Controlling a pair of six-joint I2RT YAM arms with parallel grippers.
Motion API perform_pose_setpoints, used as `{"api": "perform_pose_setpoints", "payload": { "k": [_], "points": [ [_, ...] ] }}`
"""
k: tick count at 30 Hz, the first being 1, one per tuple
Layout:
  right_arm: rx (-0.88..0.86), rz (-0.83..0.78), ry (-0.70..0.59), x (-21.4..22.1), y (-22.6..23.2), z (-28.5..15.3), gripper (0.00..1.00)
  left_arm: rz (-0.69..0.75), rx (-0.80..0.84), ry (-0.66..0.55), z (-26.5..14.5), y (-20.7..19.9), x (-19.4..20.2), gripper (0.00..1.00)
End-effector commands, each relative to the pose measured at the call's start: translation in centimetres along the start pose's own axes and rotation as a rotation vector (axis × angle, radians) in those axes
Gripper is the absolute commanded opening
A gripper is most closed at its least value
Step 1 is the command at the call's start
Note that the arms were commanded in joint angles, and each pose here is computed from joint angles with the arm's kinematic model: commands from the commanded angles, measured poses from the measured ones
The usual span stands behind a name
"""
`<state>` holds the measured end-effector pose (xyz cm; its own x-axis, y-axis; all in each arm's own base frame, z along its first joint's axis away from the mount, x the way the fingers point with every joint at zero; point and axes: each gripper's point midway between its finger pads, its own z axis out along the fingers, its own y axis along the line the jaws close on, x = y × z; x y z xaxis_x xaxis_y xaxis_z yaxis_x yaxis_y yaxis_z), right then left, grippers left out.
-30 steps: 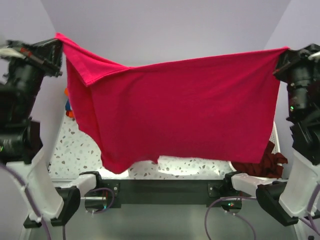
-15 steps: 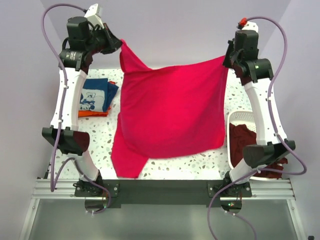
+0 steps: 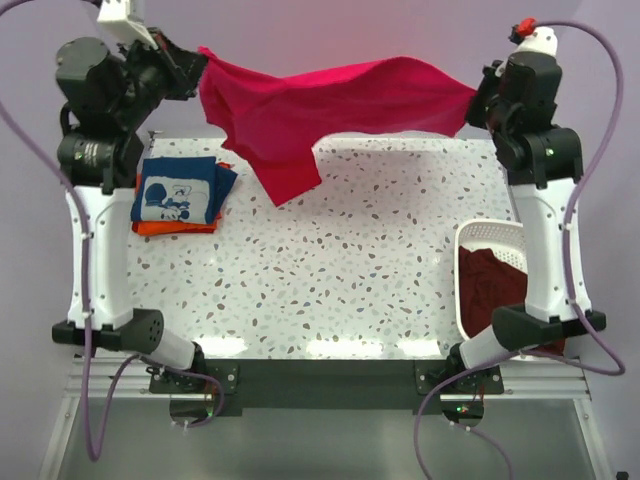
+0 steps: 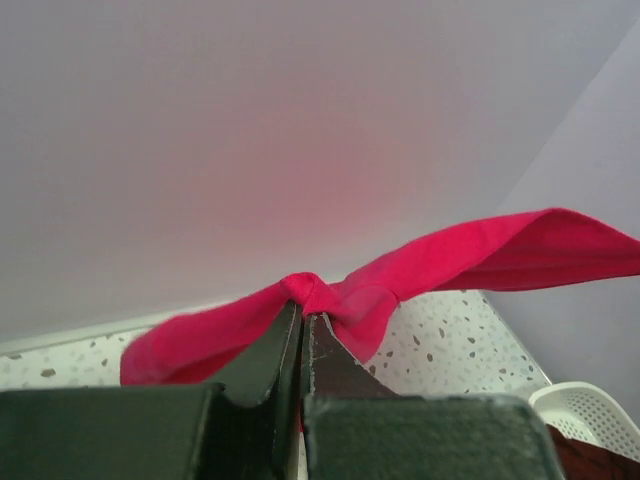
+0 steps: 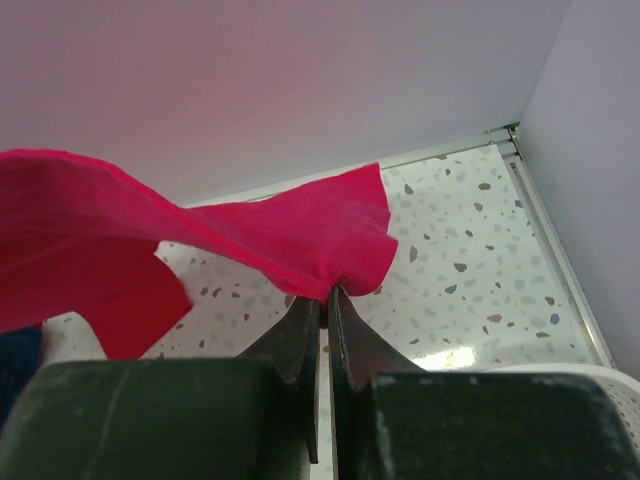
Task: Fold and stack the t-shirts
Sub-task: Flatten the tshirt out
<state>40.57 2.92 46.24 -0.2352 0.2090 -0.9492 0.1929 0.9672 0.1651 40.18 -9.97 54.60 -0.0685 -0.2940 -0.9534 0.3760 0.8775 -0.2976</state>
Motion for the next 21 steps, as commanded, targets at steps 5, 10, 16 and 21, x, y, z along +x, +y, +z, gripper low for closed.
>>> {"api": "perform_pose_setpoints", "payload": {
  "k": [5,10,16,21],
  "points": [
    [-0.040,0.069,-0.257,-6.5,-3.0,-12.2,0.00,0.122,0.025,-0.292,-12.1,-5.6,-8.8,0.00],
    [-0.021,0.081,-0.364,-8.9,-5.5,-18.8,0.00,0.126,0.024,-0.376,-17.9,-7.6,-10.8,0.00],
    [-0.029,0.100,-0.369,-8.9,-6.2,-21.1,0.00,0.108,0.083,-0.391,-19.4,-9.5,-11.8,0.00],
    [-0.003,0.064,-0.268,-6.1,-5.3,-16.5,0.00,0.062,0.103,-0.221,-12.8,-7.2,-7.5,0.00]
  ]
}}
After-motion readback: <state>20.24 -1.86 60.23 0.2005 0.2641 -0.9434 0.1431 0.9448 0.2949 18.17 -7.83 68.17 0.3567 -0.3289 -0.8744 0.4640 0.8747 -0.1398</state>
